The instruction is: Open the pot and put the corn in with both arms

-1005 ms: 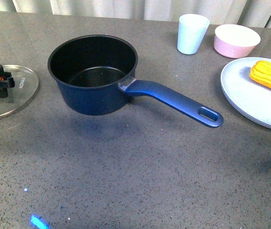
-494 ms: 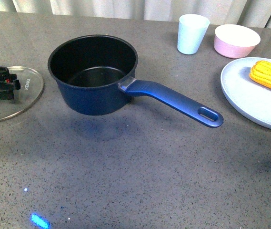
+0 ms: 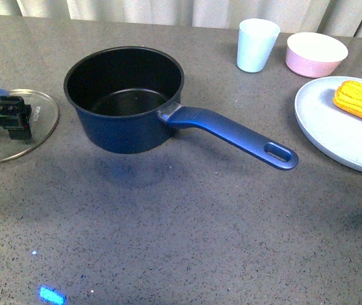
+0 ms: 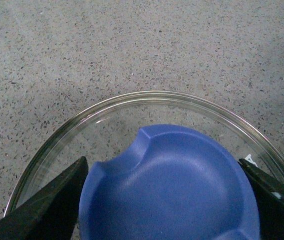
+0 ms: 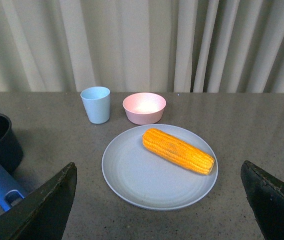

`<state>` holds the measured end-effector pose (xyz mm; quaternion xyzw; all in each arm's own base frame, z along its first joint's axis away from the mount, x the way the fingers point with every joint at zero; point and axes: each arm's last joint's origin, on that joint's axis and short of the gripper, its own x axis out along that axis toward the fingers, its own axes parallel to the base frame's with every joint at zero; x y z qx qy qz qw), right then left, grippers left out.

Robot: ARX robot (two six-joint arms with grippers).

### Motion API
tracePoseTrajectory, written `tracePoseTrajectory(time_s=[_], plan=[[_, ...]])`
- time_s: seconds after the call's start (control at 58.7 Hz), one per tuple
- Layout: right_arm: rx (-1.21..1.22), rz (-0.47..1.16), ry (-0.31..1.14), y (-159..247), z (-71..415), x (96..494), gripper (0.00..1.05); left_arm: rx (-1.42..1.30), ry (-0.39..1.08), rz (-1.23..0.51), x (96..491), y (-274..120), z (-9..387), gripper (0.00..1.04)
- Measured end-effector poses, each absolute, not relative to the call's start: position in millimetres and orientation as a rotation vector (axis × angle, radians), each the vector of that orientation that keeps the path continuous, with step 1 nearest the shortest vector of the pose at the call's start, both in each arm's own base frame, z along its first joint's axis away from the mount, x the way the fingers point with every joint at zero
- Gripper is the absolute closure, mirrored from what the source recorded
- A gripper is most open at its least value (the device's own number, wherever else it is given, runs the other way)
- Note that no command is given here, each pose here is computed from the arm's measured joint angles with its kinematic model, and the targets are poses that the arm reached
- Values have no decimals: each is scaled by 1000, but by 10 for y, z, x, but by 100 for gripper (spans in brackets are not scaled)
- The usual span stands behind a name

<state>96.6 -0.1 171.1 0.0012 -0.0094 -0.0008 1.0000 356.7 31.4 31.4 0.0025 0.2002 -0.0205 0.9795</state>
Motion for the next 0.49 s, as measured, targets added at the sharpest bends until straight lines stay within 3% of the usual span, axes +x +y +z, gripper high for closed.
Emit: tracePoseTrajectory(time_s=[0.239,0.494], plan=[[2,-2,-19,-1,1711,966,9,7,393,-54,3398,294,396,9],[2,-2,-19,-1,1711,966,9,1,337,-71,3004,355,729,9]])
